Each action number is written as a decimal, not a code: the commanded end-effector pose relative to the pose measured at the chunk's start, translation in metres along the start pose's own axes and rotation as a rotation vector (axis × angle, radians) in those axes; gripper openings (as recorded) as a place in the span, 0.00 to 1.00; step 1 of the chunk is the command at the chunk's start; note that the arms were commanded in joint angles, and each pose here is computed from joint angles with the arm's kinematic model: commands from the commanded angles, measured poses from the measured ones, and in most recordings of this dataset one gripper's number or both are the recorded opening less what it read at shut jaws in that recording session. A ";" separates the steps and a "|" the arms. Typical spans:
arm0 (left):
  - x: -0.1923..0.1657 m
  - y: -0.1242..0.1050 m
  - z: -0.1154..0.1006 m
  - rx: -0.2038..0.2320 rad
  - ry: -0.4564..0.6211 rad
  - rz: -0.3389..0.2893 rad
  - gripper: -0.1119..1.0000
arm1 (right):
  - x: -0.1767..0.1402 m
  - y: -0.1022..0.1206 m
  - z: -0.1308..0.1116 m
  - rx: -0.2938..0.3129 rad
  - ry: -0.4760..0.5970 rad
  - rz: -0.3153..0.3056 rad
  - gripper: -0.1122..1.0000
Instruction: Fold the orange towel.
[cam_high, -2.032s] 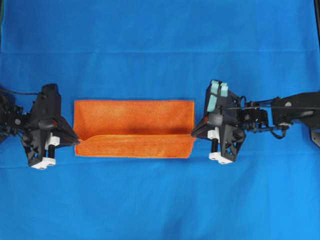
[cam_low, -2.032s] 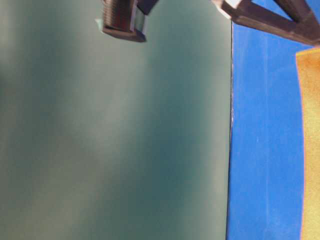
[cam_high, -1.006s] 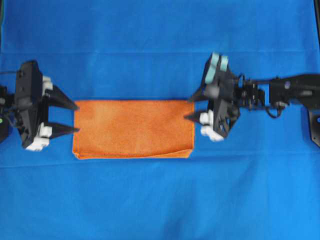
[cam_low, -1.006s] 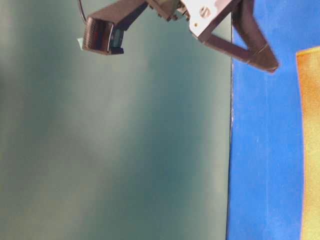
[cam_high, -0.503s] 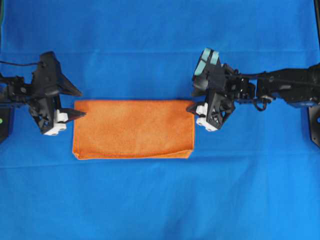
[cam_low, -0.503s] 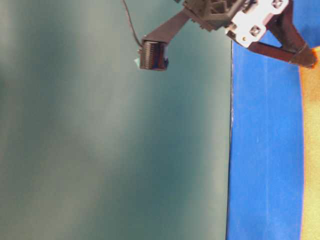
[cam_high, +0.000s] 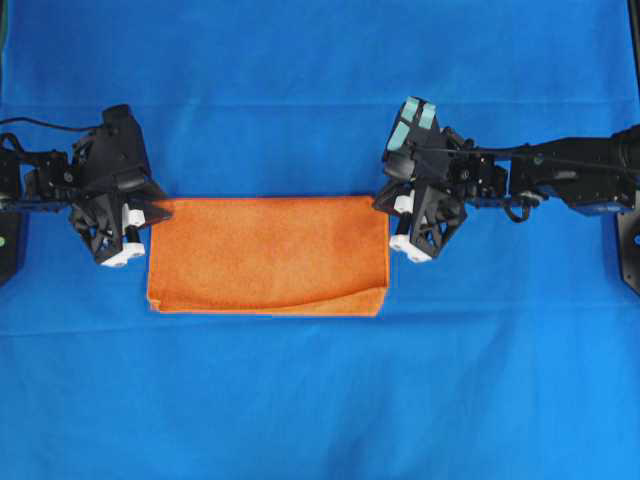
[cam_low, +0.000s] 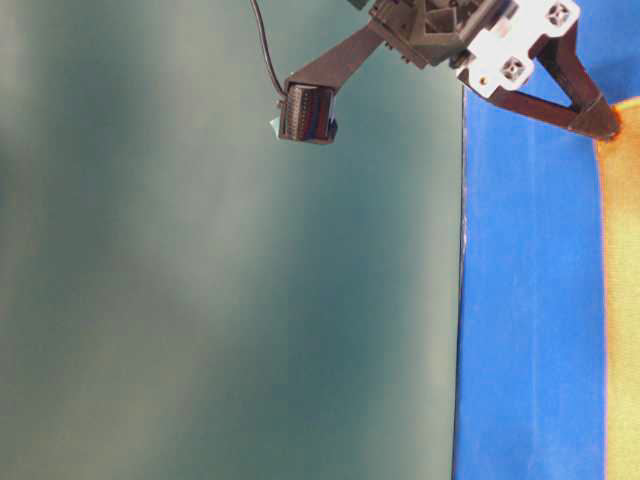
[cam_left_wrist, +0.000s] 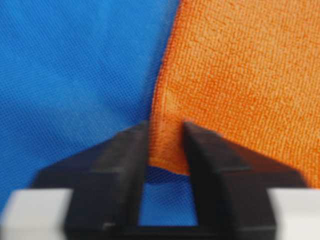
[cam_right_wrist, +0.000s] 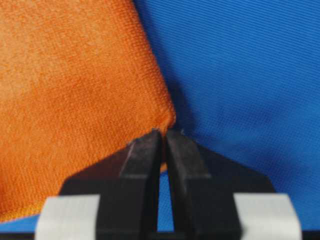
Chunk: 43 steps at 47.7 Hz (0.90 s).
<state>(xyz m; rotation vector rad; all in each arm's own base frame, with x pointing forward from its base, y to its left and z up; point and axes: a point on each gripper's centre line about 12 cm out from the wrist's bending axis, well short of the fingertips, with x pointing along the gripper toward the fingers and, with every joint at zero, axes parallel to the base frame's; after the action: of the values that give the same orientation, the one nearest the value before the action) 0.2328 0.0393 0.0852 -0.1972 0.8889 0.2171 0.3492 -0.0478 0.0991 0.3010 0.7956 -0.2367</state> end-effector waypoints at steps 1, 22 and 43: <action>0.000 0.000 0.005 0.001 -0.008 0.000 0.23 | -0.002 0.006 0.008 -0.011 -0.031 0.015 0.13; -0.021 -0.004 0.028 -0.003 -0.013 -0.005 0.12 | -0.022 0.012 0.029 -0.001 -0.099 0.035 0.13; -0.111 -0.011 0.062 -0.003 -0.244 -0.049 0.12 | -0.096 0.022 0.062 -0.015 -0.225 0.075 0.13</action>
<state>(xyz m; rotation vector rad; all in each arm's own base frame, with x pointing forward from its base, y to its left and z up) 0.2174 0.0354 0.1987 -0.1969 0.6968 0.2010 0.3343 -0.0416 0.1991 0.2927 0.6063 -0.2001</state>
